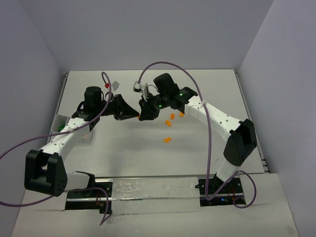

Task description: Sort the legos into containers by color

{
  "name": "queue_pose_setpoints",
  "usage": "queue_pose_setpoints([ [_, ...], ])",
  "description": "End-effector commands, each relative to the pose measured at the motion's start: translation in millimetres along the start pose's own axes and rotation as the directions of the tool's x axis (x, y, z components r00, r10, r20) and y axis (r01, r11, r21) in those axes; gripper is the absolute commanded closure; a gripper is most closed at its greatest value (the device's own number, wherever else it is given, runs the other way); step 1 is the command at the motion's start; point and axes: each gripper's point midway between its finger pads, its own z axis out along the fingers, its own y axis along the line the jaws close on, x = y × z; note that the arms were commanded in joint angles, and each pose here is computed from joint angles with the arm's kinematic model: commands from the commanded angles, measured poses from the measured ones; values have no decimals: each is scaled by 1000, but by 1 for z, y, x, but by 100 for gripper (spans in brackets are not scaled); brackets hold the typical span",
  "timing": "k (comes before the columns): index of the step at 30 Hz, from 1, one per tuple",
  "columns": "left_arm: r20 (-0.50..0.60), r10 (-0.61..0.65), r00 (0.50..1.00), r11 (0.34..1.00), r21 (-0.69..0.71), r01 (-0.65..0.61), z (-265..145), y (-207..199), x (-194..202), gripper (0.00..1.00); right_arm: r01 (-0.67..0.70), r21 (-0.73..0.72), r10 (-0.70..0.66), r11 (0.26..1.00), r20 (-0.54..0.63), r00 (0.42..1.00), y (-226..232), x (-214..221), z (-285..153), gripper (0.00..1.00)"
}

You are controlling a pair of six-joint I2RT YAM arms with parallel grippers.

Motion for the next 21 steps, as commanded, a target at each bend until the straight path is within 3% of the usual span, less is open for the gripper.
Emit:
queue_pose_setpoints([
  [1,13,53,999,998,28,-53,-4,-14,-6,88,55,12,-56,998,79,995,6,-33,-9,92],
  [3,20,74,997,997,19,-75,-10,-13,-8,100,44,30,-46,999,70,997,3,-32,-8,71],
  [5,34,124,992,992,-31,-123,-23,-6,-16,100,32,39,-34,999,51,998,1,-28,-9,30],
  [6,34,146,989,988,-61,-143,-29,-1,-19,100,30,40,-32,999,43,999,0,-26,-10,18],
  [8,24,229,973,957,-187,-221,-50,18,-27,100,22,36,-24,999,30,999,1,-19,-13,6],
  [11,-49,382,923,830,-421,-366,-85,44,-40,100,-5,37,4,999,13,1000,-4,-6,-20,0],
  [13,-167,469,867,641,-610,-465,-119,75,-52,100,-14,58,14,998,-5,1000,-10,4,-25,0],
  [16,-251,449,857,514,-713,-478,-155,102,-46,100,-27,126,33,992,-48,998,-26,27,-28,0],
  [18,-292,437,851,382,-796,-470,-184,122,-47,100,-33,172,48,985,-84,995,-38,46,-31,0],
  [21,-348,425,836,247,-844,-477,-211,143,-47,100,-37,218,63,975,-117,991,-49,64,-35,0],
])
